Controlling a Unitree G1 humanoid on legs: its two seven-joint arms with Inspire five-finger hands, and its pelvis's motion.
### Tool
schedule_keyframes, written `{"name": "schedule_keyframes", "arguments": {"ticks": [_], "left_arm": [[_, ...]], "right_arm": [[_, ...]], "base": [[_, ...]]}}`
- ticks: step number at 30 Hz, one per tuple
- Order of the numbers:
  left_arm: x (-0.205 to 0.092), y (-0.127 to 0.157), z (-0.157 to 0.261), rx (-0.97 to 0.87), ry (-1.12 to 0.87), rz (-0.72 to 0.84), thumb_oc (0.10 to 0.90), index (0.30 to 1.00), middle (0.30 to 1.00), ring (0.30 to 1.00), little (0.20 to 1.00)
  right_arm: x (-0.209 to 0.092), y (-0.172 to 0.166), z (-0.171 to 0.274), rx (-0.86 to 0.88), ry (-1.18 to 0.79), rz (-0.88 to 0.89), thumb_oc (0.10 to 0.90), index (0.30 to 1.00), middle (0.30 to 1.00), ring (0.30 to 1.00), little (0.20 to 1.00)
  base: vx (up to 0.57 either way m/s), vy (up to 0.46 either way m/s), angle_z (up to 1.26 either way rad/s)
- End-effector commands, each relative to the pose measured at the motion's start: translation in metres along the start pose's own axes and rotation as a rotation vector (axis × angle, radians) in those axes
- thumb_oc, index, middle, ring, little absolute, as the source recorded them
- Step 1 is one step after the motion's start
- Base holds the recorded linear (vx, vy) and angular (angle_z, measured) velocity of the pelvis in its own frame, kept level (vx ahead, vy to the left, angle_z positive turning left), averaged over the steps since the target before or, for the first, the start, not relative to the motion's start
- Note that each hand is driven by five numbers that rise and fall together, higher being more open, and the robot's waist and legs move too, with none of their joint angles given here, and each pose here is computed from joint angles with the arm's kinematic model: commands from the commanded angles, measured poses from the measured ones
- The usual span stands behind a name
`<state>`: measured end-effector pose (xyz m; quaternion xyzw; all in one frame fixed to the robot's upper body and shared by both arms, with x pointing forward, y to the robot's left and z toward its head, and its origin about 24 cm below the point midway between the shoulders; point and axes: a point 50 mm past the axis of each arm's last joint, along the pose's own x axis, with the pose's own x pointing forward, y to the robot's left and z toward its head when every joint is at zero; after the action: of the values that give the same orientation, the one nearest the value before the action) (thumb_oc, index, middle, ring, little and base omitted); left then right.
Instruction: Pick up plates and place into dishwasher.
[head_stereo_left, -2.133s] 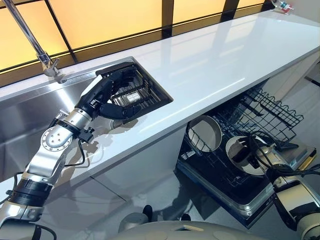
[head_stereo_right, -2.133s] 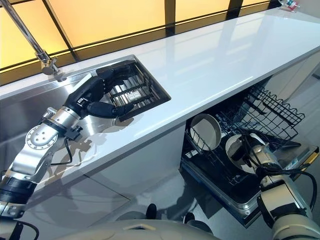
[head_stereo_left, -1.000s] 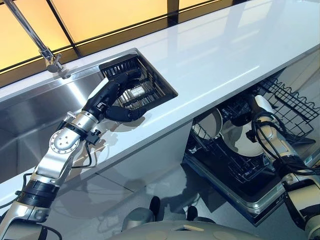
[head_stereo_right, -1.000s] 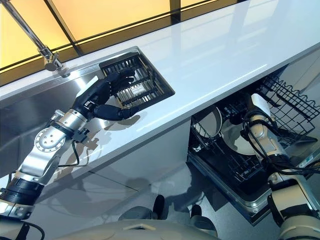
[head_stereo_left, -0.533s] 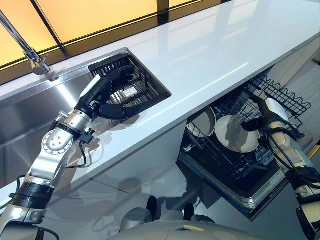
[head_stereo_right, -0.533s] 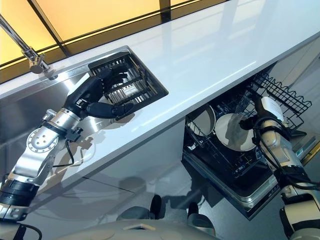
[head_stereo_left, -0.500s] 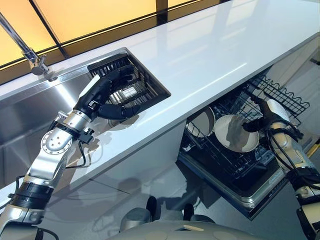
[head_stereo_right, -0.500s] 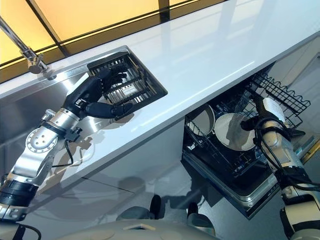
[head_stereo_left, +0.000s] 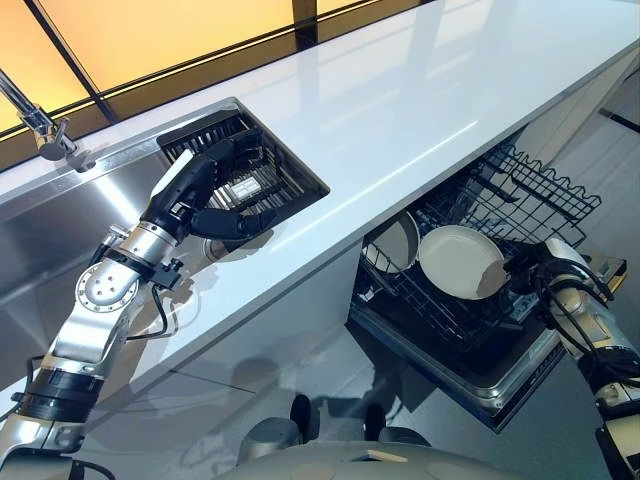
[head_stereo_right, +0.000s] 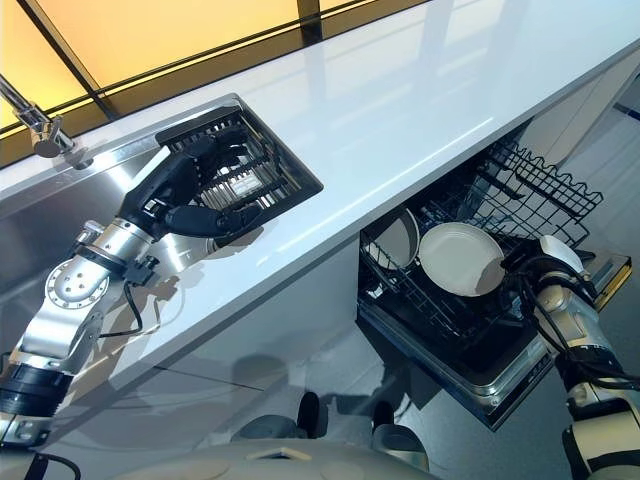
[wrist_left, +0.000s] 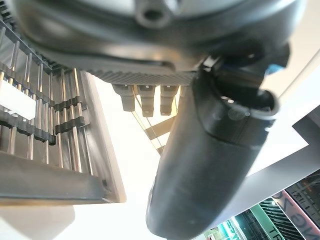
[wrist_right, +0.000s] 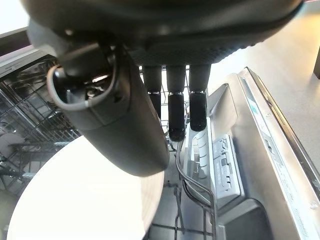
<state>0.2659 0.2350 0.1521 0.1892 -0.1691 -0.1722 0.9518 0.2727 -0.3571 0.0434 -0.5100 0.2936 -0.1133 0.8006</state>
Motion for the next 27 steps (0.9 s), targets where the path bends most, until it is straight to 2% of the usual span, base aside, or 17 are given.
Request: {"name": "schedule_keyframes", "arguments": {"ticks": [1,6,11,13,16,18,27], "left_arm": [[0.008,0.012,0.05,0.067,-0.266,0.036,0.8,0.9,0.9,0.9,0.9],[0.009,0.012,0.051,0.067,-0.268,0.04,0.8,0.9,0.9,0.9,0.9],[0.007,0.013,0.05,0.062,-0.261,0.041,0.8,0.9,0.9,0.9,0.9],[0.008,0.011,0.05,0.058,-0.26,0.034,0.8,0.9,0.9,0.9,0.9],[0.007,0.01,0.051,0.059,-0.262,0.031,0.8,0.9,0.9,0.9,0.9],[0.009,0.01,0.054,0.057,-0.263,0.027,0.8,0.9,0.9,0.9,0.9],[0.01,0.007,0.054,0.038,-0.267,0.009,0.8,0.9,0.9,0.9,0.9]], "right_arm": [[0.005,-0.027,0.01,-0.078,-0.022,-0.104,0.1,0.3,0.3,0.3,0.2],[0.006,-0.015,-0.001,-0.088,0.067,-0.098,0.1,0.3,0.3,0.3,0.2],[0.007,-0.004,-0.012,-0.121,0.151,-0.012,0.1,0.3,0.3,0.3,0.2],[0.005,0.01,-0.028,-0.19,0.248,0.047,0.1,0.3,0.3,0.3,0.2],[0.003,0.015,-0.044,-0.243,0.334,0.074,0.1,0.3,0.3,0.3,0.2],[-0.001,0.019,-0.065,-0.309,0.458,0.117,0.1,0.3,0.3,0.3,0.2],[-0.002,0.048,-0.057,-0.274,0.416,0.255,0.1,0.3,0.3,0.3,0.2]], "base": [[0.0,0.0,0.0],[0.0,0.0,0.0],[0.0,0.0,0.0],[0.01,-0.003,0.04],[0.01,-0.001,0.03],[0.01,-0.012,0.08],[0.0,-0.007,0.05]]}}
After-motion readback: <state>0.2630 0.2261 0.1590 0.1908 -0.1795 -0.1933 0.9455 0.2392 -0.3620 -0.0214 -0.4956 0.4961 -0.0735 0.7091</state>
